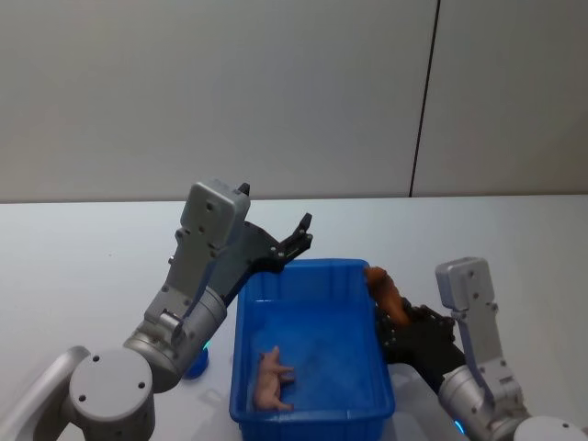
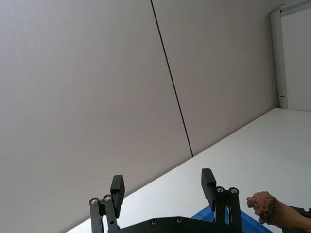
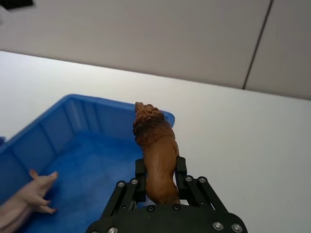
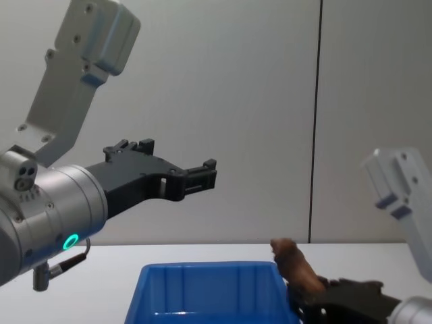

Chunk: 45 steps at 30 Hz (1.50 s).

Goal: Pick up the two dolls from the table and place them into the box.

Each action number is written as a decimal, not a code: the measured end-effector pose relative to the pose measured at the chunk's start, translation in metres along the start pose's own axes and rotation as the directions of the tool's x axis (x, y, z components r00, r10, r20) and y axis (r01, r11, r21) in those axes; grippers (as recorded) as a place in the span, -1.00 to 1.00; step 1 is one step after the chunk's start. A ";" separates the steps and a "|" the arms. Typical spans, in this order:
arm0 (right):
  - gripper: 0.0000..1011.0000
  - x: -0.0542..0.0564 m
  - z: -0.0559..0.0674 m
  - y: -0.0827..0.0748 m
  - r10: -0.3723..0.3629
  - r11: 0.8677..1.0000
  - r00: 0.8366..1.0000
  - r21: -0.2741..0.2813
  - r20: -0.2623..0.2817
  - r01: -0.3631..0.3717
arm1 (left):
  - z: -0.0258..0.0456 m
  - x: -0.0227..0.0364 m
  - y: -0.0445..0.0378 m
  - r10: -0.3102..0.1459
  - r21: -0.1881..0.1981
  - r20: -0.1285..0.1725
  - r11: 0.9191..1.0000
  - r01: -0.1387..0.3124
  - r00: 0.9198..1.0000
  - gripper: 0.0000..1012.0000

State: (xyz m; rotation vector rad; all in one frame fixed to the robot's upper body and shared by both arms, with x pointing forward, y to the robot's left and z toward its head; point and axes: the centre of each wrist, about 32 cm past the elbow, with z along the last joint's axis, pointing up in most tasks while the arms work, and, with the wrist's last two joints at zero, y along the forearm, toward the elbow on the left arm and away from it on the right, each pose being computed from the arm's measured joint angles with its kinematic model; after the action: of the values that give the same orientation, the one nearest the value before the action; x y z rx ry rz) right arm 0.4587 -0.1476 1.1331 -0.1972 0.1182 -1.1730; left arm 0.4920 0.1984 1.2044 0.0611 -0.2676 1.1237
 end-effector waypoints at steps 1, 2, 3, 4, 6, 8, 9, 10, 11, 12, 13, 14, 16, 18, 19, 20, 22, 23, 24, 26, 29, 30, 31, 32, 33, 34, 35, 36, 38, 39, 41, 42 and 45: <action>-0.33 0.000 0.001 0.000 0.011 1.000 1.000 0.008 0.003 -0.011 | 0.0000 0.0000 0.0000 0.000 0.000 0.000 1.000 0.000 1.000 0.98; -0.33 0.000 0.002 0.000 0.021 1.000 1.000 0.014 0.006 -0.021 | 0.0000 0.0000 0.0000 0.000 0.000 0.000 1.000 0.000 1.000 0.98; -0.33 0.001 0.004 0.001 0.039 0.999 0.999 0.027 0.011 -0.039 | 0.0000 0.0000 0.0000 0.000 0.000 0.000 1.000 0.000 1.000 0.98; -0.33 0.001 0.005 0.001 0.051 0.998 0.999 0.034 0.015 -0.051 | 0.0000 0.0000 0.0000 0.000 0.000 0.000 1.000 0.000 1.000 0.98; -0.33 0.001 0.008 0.002 0.079 0.996 0.997 0.049 0.023 -0.080 | 0.0000 0.0000 0.0000 0.000 0.000 0.000 1.000 0.000 1.000 0.98; -0.33 0.002 0.011 0.003 0.109 0.992 0.994 0.060 0.032 -0.111 | 0.0000 0.0000 0.0000 0.000 0.000 0.000 1.000 0.000 1.000 0.98; -0.33 0.002 0.012 0.004 0.122 0.990 0.992 0.062 0.035 -0.124 | 0.0000 0.0000 0.0000 0.000 0.000 0.000 1.000 0.000 1.000 0.98; -0.33 0.002 0.013 0.004 0.131 0.989 0.991 0.065 0.037 -0.133 | 0.0000 0.0000 0.0000 0.000 0.000 0.000 1.000 0.000 1.000 0.98; -0.33 0.002 0.014 0.005 0.141 0.987 0.989 0.066 0.039 -0.144 | 0.0000 0.0000 0.0000 0.000 0.000 0.000 1.000 0.000 1.000 0.98; -0.32 0.002 0.017 0.006 0.163 0.984 0.986 0.070 0.044 -0.166 | 0.0000 0.0000 0.0000 0.000 0.000 0.000 1.000 0.000 1.000 0.98; -0.26 0.002 0.018 0.007 0.169 0.983 0.985 0.071 0.046 -0.172 | 0.0000 0.0000 0.0000 0.000 0.000 0.000 1.000 0.000 1.000 0.98; -0.23 0.002 0.018 0.007 0.177 0.981 0.983 0.070 0.048 -0.180 | 0.0000 0.0000 0.0000 0.000 0.000 0.000 1.000 0.000 1.000 0.98; -0.13 0.001 0.020 0.010 0.203 0.976 0.978 0.063 0.052 -0.206 | 0.0000 0.0000 0.0000 0.000 0.000 0.000 1.000 0.000 1.000 0.98; 0.01 0.001 0.022 0.012 0.225 0.972 0.973 0.050 0.053 -0.228 | 0.0000 0.0000 0.0000 0.000 0.000 0.000 1.000 0.000 1.000 0.98; 0.01 0.001 0.022 0.012 0.225 0.972 0.973 0.050 0.053 -0.228 | 0.0000 0.0000 0.0000 0.000 0.000 0.000 1.000 0.000 1.000 0.98; 0.15 0.001 0.022 0.013 0.235 0.970 0.970 0.041 0.053 -0.238 | 0.0000 0.0000 0.0000 0.000 0.000 0.000 1.000 0.000 1.000 0.98; 0.26 0.001 0.023 0.015 0.249 0.968 0.967 0.028 0.053 -0.251 | 0.0000 0.0000 0.0000 0.000 0.000 0.000 1.000 0.000 1.000 0.98; 0.35 0.001 0.023 0.015 0.251 0.967 0.966 0.026 0.053 -0.253 | 0.0000 0.0000 0.0000 0.000 0.000 0.000 1.000 0.000 1.000 0.98; 0.39 0.001 0.023 0.016 0.254 0.967 0.966 0.022 0.053 -0.256 | 0.0000 0.0000 0.0000 0.000 0.000 0.000 1.000 0.000 1.000 0.98; 0.50 0.001 0.023 0.017 0.259 0.966 0.964 0.012 0.052 -0.260 | 0.0000 0.0000 0.0000 0.000 0.000 0.000 1.000 0.000 1.000 0.98; 0.66 0.001 0.022 0.017 0.258 0.966 0.965 0.004 0.051 -0.258 | 0.0000 0.0000 0.0000 0.000 0.000 0.000 1.000 0.000 1.000 0.98; 0.75 0.001 0.022 0.017 0.255 0.967 0.965 0.003 0.052 -0.256 | 0.0000 0.0000 0.0000 0.000 0.000 0.000 1.000 0.000 1.000 0.98; 0.78 0.001 0.022 0.017 0.248 0.969 0.967 0.000 0.052 -0.249 | 0.0000 0.0000 0.0000 0.000 0.000 0.000 1.000 0.000 1.000 0.98; 0.85 0.001 0.022 0.017 0.245 0.970 0.968 -0.001 0.052 -0.245 | 0.0000 0.0000 0.0000 0.000 0.000 0.000 1.000 0.000 1.000 0.98; 0.88 0.001 0.021 0.016 0.240 0.971 0.969 -0.002 0.051 -0.241 | 0.0000 0.0000 0.0000 0.000 0.000 0.000 1.000 0.000 1.000 0.98; 0.90 0.001 0.021 0.016 0.233 0.972 0.971 -0.002 0.052 -0.233 | 0.0000 0.0000 0.0000 0.000 0.000 0.000 1.000 0.000 1.000 0.98; 0.96 0.000 0.020 0.015 0.222 0.975 0.974 -0.002 0.052 -0.222 | 0.0000 0.0000 0.0000 0.000 0.000 0.000 1.000 0.000 1.000 0.98; 0.98 0.000 0.020 0.014 0.216 0.976 0.975 -0.002 0.052 -0.216 | 0.0000 0.0000 0.0000 0.000 0.000 0.000 1.000 0.000 1.000 0.98; 0.98 0.000 0.019 0.012 0.202 0.979 0.978 0.000 0.053 -0.202 | 0.0000 0.0000 0.0000 0.000 0.000 0.000 1.000 0.000 1.000 0.98; 0.98 0.000 0.018 0.011 0.186 0.983 0.981 0.003 0.054 -0.186 | 0.0000 0.0000 0.0000 0.000 0.000 0.000 1.000 0.000 1.000 0.98; 0.98 0.000 0.017 0.008 0.161 0.987 0.985 0.007 0.055 -0.161 | 0.0000 0.0000 0.0000 0.000 0.000 0.000 1.000 0.000 1.000 0.98; 0.98 0.000 0.016 0.007 0.152 0.988 0.987 0.009 0.055 -0.153 | 0.0000 0.0000 0.0000 0.000 0.000 0.000 1.000 0.000 1.000 0.98; 0.98 0.000 0.014 0.003 0.116 0.993 0.992 0.016 0.056 -0.117 | 0.0000 0.0000 0.0000 0.000 0.000 0.000 1.000 0.000 1.000 0.98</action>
State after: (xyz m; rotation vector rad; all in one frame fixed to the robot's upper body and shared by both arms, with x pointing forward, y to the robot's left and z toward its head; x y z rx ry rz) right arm 0.4638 -0.1453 1.1462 -0.2026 0.0692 -1.0514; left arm 0.4920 0.1984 1.2044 0.0611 -0.2676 1.1237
